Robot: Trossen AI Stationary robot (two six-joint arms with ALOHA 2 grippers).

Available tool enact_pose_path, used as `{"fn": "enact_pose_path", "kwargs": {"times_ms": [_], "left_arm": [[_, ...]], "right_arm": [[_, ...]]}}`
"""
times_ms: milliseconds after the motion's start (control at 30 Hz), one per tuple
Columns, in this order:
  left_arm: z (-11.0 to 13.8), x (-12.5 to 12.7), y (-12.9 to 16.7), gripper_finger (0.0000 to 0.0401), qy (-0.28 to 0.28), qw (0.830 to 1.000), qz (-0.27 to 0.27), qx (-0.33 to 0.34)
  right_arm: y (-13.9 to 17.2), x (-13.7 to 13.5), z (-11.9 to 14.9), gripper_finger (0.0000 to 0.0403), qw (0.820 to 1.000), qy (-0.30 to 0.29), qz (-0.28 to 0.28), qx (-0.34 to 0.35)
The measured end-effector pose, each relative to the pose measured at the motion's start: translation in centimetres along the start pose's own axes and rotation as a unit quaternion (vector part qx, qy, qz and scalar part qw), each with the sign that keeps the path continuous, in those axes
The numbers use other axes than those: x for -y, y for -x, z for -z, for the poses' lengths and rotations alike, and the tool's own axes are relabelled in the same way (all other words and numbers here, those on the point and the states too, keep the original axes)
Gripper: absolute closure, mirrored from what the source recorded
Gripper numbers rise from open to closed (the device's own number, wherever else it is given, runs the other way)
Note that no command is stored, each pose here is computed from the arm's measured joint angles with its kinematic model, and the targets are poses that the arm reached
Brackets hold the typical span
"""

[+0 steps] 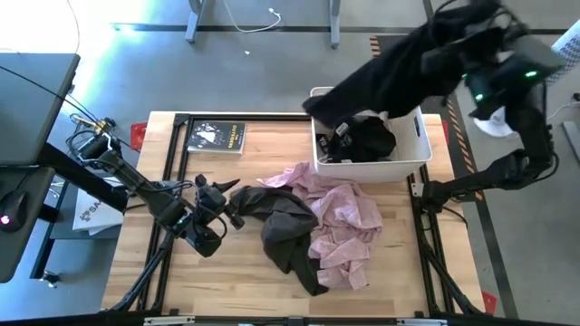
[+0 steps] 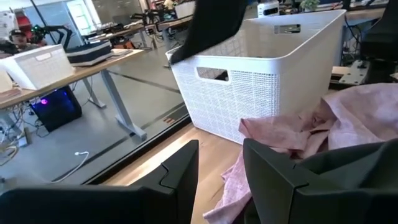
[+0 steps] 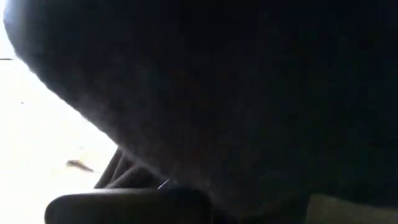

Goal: Sort clothes
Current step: Put the black shirt into the white bin

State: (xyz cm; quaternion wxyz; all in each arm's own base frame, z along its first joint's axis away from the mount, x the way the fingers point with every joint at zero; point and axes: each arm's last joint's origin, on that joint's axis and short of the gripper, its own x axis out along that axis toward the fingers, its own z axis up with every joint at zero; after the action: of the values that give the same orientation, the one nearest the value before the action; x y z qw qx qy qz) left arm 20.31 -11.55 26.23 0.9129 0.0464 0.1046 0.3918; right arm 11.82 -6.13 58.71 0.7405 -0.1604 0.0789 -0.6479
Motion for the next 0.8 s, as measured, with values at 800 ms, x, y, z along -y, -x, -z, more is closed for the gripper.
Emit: {"fn": "enact_pose_path", "kwargs": {"times_ms": [800], "left_arm": [[0.1, 0.0, -0.6, 0.0276, 0.004, 0.999, 0.018, -0.032]], "right_arm": [[-1.5, -9.5, 7.1, 0.0382, 0.887, 0.09, -0.34, -0.3]]}}
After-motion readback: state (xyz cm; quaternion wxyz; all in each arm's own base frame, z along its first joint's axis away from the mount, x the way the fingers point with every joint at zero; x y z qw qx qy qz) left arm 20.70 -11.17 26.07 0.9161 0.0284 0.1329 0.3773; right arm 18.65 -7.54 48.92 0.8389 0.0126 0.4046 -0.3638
